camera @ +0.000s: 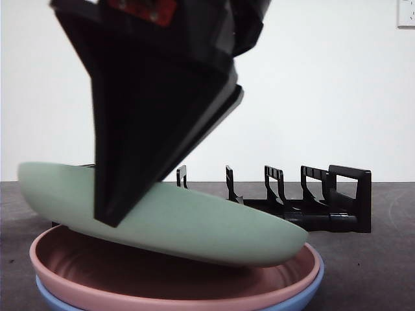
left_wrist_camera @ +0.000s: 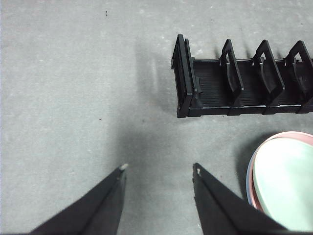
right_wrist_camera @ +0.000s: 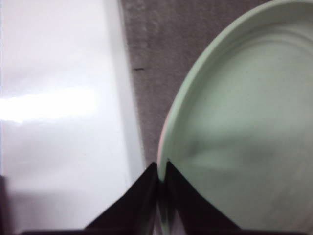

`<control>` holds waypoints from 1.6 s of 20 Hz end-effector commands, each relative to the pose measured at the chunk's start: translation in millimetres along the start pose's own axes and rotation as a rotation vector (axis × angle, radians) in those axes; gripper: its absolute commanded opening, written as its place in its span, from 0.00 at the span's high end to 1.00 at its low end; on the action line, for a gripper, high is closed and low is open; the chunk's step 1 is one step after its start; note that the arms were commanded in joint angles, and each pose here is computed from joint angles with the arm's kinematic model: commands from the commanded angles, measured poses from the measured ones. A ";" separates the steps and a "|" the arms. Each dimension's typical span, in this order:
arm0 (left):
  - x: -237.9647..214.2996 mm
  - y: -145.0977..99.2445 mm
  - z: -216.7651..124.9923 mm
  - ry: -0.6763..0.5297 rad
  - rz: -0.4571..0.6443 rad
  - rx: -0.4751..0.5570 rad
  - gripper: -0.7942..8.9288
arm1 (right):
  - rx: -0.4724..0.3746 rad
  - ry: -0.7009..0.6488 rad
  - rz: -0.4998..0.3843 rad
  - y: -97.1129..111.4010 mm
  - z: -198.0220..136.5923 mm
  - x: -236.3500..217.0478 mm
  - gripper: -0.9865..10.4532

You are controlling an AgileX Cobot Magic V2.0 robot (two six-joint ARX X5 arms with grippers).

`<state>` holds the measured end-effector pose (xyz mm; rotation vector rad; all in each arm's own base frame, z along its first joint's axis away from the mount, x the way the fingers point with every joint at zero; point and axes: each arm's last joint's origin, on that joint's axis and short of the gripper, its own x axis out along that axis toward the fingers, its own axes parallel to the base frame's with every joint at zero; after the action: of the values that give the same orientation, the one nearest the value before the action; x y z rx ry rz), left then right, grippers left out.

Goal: Place the plate

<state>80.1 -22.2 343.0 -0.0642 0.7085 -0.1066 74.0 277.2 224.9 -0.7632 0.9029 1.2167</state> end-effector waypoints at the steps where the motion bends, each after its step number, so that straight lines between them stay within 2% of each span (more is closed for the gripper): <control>1: -2.9 -0.6 4.3 -0.023 -0.001 -0.005 0.70 | 0.039 -0.008 0.025 4.7 4.3 2.2 0.90; 4: -2.9 -0.6 4.3 -0.023 -0.001 -0.004 0.70 | 0.087 -0.009 0.047 5.3 4.5 2.2 0.80; 7: -2.9 -0.6 4.3 -0.023 -0.001 -0.001 0.70 | 0.147 -0.031 0.057 5.4 6.8 2.1 0.77; 9: -2.9 -0.6 4.3 -0.023 -0.001 -0.001 0.70 | 0.193 -0.078 0.108 6.3 12.4 -0.2 0.71; 11: -2.9 -0.7 4.6 -0.026 -0.002 -0.002 0.70 | 0.254 -0.133 0.100 1.3 20.4 -10.9 0.68; 13: -2.6 -0.9 5.1 -0.029 -0.003 -0.002 0.70 | 0.304 -0.198 0.020 -11.9 24.6 -26.4 0.68; 16: -1.8 -1.1 5.6 -0.027 -0.002 -0.002 0.70 | 0.394 -0.280 -0.163 -47.7 17.4 -52.4 0.68; 18: -1.8 -1.4 7.0 -0.041 -0.005 -0.003 0.70 | 0.465 -0.306 -0.257 -80.3 5.0 -69.6 0.68; 21: 0.9 -4.2 17.9 -0.124 -0.024 -0.014 0.70 | 0.593 -0.335 -0.392 -130.4 -22.2 -95.4 0.68; 24: 9.2 -8.5 31.9 -0.190 -0.040 -0.022 0.70 | 0.670 -0.366 -0.509 -169.5 -51.5 -118.9 0.68; 27: 21.1 -12.2 41.6 -0.199 -0.041 -0.020 0.70 | 0.720 -0.428 -0.609 -197.7 -73.1 -137.2 0.68; 30: 27.0 -13.2 43.0 -0.176 -0.036 -0.017 0.70 | 0.762 -0.477 -0.674 -212.8 -85.7 -148.3 0.68; 31: 27.8 -13.4 43.3 -0.174 -0.036 -0.016 0.71 | 0.767 -0.488 -0.689 -215.1 -87.5 -150.4 0.72; 32: 27.7 -13.4 43.3 -0.174 -0.036 -0.016 0.90 | 0.767 -0.500 -0.698 -216.5 -87.8 -151.8 0.88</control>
<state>127.3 -37.4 354.0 -0.1024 0.5551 -0.1272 254.3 89.5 318.4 -0.0917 0.5596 0.3318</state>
